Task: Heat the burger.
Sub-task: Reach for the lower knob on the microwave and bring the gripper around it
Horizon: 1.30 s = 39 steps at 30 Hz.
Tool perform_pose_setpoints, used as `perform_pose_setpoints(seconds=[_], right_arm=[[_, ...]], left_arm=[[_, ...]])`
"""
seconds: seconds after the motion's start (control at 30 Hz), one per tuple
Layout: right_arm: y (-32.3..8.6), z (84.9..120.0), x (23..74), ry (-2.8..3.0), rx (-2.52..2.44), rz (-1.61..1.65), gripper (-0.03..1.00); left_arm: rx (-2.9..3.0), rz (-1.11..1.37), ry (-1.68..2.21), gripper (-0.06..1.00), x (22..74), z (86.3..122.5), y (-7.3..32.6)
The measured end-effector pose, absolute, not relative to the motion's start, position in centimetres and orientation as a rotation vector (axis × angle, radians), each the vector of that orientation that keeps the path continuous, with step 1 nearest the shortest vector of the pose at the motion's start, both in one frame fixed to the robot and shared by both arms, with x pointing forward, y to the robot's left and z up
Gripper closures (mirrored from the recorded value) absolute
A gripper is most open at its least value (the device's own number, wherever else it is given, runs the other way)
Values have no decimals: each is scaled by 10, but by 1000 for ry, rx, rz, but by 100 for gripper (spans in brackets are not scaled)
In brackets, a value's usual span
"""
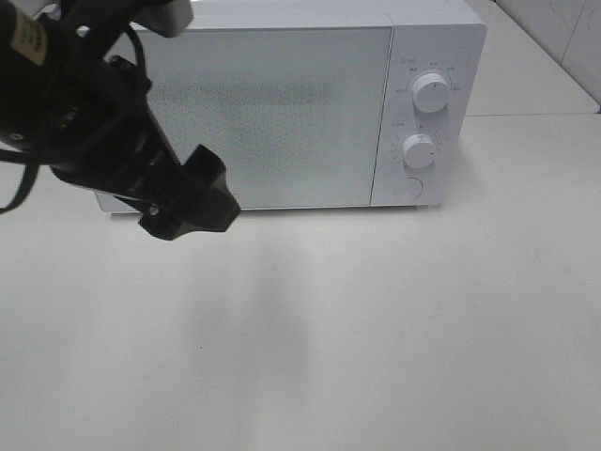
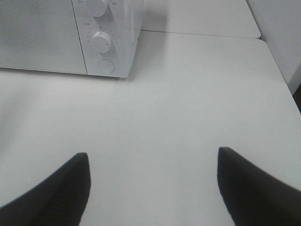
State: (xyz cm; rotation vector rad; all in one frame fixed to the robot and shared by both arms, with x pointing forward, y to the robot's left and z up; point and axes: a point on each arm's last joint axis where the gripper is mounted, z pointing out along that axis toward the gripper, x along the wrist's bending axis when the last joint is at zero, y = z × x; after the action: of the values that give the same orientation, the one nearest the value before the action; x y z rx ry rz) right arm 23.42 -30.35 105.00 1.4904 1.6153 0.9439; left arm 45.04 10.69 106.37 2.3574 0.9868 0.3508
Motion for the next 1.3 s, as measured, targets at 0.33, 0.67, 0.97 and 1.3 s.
perform_pose_setpoints(seconds=[0.33, 0.67, 0.97, 1.3], right_arm=[[-304, 1050, 234, 1615, 1490, 944, 22], [-304, 1050, 234, 1615, 1490, 944, 22], [-304, 1050, 234, 1615, 1490, 944, 22], [-304, 1050, 234, 1615, 1490, 944, 22]], left_arm=[[2251, 533, 1294, -4, 466, 1093, 187], [2036, 720, 1606, -4, 453, 1122, 293], [1964, 670, 1670, -4, 409, 1099, 305], [1854, 738, 1584, -4, 335, 1076, 296]])
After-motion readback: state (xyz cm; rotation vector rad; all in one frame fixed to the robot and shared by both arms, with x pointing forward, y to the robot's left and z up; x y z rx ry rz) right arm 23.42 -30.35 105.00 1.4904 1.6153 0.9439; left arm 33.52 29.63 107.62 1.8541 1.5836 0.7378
